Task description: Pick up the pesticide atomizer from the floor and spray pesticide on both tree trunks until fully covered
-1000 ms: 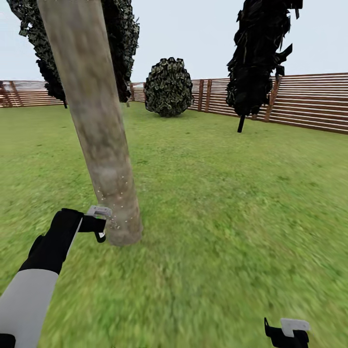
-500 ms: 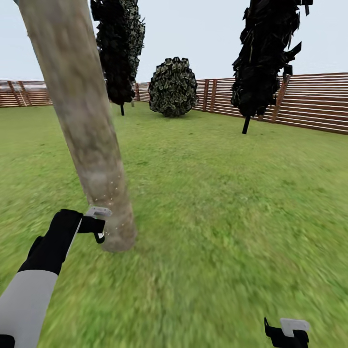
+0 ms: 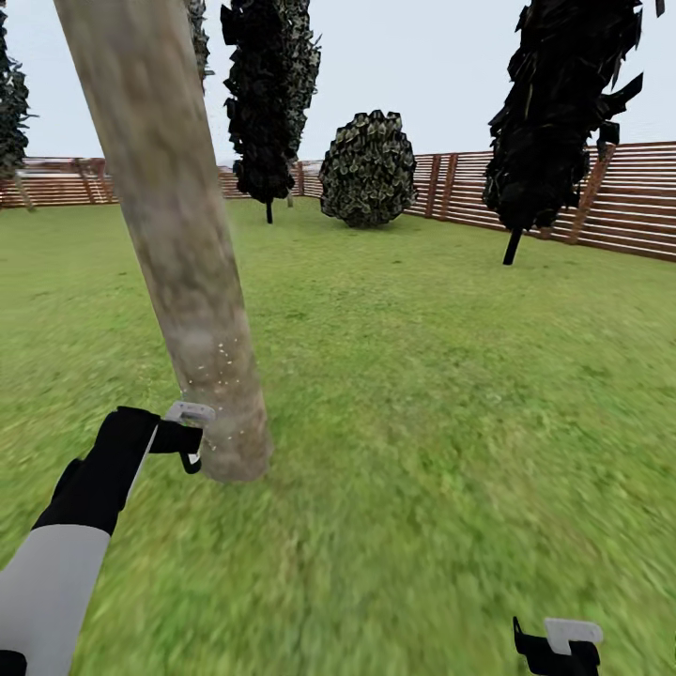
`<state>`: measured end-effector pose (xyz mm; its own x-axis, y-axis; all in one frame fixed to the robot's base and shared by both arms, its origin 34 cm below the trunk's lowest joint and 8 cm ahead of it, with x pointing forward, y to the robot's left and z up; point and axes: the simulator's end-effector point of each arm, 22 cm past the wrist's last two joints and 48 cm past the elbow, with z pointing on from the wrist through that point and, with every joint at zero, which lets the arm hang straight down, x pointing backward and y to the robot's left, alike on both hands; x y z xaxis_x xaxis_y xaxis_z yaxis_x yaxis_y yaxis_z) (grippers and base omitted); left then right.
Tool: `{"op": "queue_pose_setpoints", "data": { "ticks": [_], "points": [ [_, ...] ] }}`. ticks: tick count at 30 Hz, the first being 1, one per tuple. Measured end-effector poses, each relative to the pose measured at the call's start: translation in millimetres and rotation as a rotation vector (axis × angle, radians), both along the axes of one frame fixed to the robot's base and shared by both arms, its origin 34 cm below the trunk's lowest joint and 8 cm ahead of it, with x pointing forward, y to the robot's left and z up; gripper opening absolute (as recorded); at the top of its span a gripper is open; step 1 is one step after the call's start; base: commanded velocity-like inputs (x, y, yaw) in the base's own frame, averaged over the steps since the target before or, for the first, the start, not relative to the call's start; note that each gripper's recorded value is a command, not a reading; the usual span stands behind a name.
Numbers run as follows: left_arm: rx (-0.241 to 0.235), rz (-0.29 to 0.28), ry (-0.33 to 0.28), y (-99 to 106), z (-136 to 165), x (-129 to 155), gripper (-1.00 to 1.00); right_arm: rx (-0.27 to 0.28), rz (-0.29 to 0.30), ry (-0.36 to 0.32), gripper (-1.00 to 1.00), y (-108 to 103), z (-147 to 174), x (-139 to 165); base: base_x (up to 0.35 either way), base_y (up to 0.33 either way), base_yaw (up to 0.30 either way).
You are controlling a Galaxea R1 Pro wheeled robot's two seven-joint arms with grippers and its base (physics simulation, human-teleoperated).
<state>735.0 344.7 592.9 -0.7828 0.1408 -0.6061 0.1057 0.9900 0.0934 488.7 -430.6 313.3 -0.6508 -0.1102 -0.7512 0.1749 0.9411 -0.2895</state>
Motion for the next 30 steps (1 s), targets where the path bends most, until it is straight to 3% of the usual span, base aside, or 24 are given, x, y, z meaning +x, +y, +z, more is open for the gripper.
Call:
{"op": "queue_pose_setpoints", "data": {
  "ticks": [10,15,22,26,30],
  "points": [
    [0.015,0.015,0.05,8.2,-25.6,-14.7,-1.0,0.0,0.0,0.0,1.0,0.0,0.0,0.0,0.089,-0.275,0.082],
    [0.033,0.058,0.138,23.4,-64.3,-34.8,-1.0,0.0,0.0,0.0,1.0,0.0,0.0,0.0,0.121,-0.27,0.207],
    [0.04,0.068,0.177,28.2,-83.3,-49.4,-1.0,-0.001,0.001,0.0,1.0,-0.8,0.1,0.0,0.223,-0.204,0.014],
    [0.049,0.122,0.156,48.4,-85.2,-49.7,-1.0,-0.001,0.001,0.0,1.0,-0.8,0.2,0.0,0.24,-0.188,0.0],
    [0.041,0.134,0.174,50.0,-98.0,-61.4,-1.0,0.0,-0.001,0.0,1.0,-0.4,0.1,-0.1,0.054,-0.255,0.099]
  ]
}}
